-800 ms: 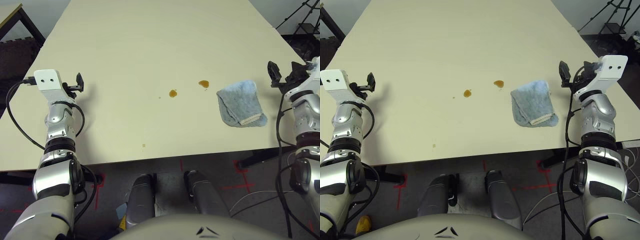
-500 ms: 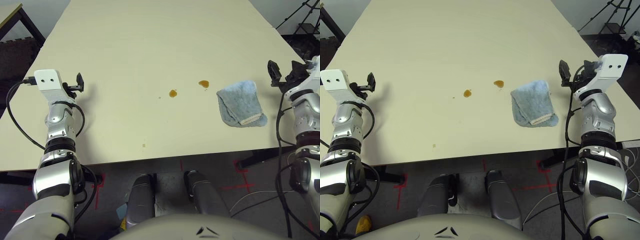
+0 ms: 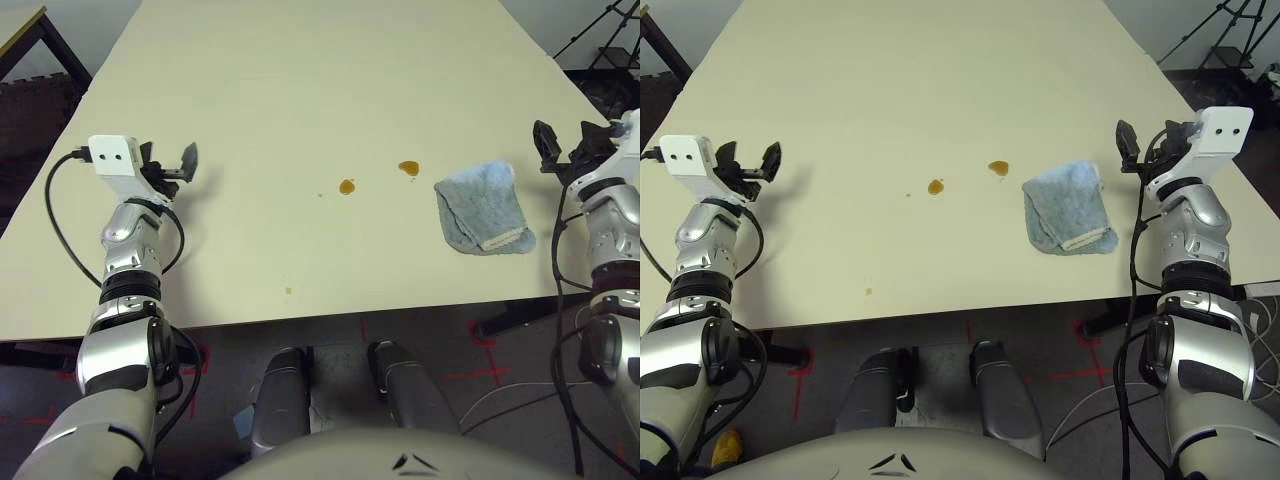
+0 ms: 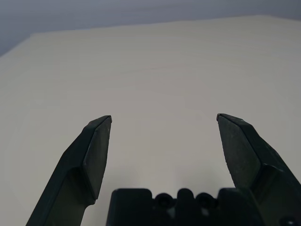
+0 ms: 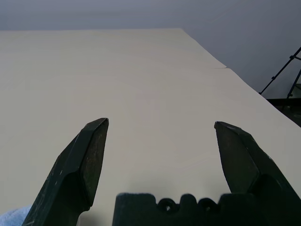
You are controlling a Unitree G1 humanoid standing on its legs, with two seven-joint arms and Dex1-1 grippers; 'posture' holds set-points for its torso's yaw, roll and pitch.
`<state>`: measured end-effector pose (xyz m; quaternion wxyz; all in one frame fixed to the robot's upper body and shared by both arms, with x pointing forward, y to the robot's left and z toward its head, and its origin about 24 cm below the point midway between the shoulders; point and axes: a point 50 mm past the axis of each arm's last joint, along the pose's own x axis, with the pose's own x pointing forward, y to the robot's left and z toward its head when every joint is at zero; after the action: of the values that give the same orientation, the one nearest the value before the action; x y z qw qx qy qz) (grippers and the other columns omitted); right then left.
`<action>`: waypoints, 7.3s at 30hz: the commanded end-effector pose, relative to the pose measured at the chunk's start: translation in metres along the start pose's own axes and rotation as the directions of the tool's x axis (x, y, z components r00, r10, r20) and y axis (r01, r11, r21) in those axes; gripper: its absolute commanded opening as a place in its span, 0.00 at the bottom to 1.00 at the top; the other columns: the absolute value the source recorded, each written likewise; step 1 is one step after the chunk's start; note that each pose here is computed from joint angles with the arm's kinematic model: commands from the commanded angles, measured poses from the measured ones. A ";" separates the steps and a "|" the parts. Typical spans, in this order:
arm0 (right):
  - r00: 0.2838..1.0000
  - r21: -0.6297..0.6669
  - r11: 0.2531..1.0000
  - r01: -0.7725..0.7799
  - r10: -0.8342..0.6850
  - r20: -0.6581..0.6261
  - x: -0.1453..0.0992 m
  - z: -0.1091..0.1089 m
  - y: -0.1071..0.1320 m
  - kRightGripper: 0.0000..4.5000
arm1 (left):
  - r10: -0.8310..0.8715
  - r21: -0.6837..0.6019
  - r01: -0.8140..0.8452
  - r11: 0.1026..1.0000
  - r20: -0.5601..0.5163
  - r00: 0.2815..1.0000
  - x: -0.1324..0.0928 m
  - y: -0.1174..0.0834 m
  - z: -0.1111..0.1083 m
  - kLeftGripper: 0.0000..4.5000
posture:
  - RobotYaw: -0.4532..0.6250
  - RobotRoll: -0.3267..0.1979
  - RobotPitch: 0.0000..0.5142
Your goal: Wipe the water off the table with a rag.
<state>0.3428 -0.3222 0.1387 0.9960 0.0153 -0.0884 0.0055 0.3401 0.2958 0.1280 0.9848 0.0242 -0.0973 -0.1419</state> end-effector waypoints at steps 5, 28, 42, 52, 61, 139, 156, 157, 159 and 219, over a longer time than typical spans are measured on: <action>1.000 0.001 1.000 -0.005 0.005 -0.014 0.003 0.000 0.005 1.00 | -0.409 -0.081 0.404 0.911 -0.057 0.911 -0.011 -0.028 0.003 1.00 | 0.30 0.62 0.27; 0.860 0.285 0.932 -0.224 0.327 -0.391 -0.041 -0.007 0.023 1.00 | -0.639 -0.158 0.623 0.766 -0.083 0.764 -0.017 -0.056 0.006 1.00 | 0.26 0.62 0.28; 0.805 0.227 0.937 -0.266 0.345 -0.483 -0.046 -0.035 0.037 1.00 | -0.648 -0.140 0.635 0.760 -0.083 0.757 -0.015 -0.059 0.007 1.00 | 0.26 0.62 0.27; 0.738 0.244 0.908 -0.340 0.418 -0.530 -0.055 -0.048 0.055 0.91 | -0.645 -0.134 0.633 0.762 -0.086 0.759 -0.015 -0.058 0.007 1.00 | 0.26 0.62 0.29; 0.735 0.245 0.892 -0.380 0.452 -0.505 -0.053 -0.048 0.066 0.20 | -0.646 -0.132 0.634 0.762 -0.091 0.758 -0.014 -0.057 0.006 1.00 | 0.26 0.62 0.28; 0.869 0.372 0.898 -0.236 0.366 -0.332 0.030 -0.040 0.181 0.03 | -0.671 -0.150 0.655 0.740 -0.110 0.733 -0.019 -0.066 -0.004 1.00 | 0.27 0.62 0.29; 0.922 0.293 0.949 -0.114 0.210 -0.325 0.038 -0.022 0.117 0.03 | -0.677 -0.156 0.660 0.734 -0.107 0.728 -0.018 -0.068 -0.006 1.00 | 0.26 0.62 0.29; 0.916 0.303 0.945 -0.124 0.226 -0.331 0.037 -0.025 0.121 0.03 | -0.678 -0.157 0.661 0.734 -0.108 0.727 -0.018 -0.068 -0.006 1.00 | 0.26 0.62 0.29; 0.907 0.325 0.935 -0.138 0.251 -0.337 0.034 -0.028 0.127 0.03 | -0.678 -0.157 0.661 0.734 -0.108 0.727 -0.018 -0.068 -0.006 1.00 | 0.26 0.62 0.30; 0.689 0.504 0.762 -0.407 0.618 -0.377 0.007 -0.034 0.240 0.03 | -0.680 -0.172 0.659 0.732 -0.126 0.722 -0.026 -0.064 -0.008 1.00 | 0.28 0.62 0.35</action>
<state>0.3482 -0.0676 0.1126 0.9033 0.1785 0.1927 0.3392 0.2994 0.2434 0.1137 0.8728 0.0123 0.0099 -0.4878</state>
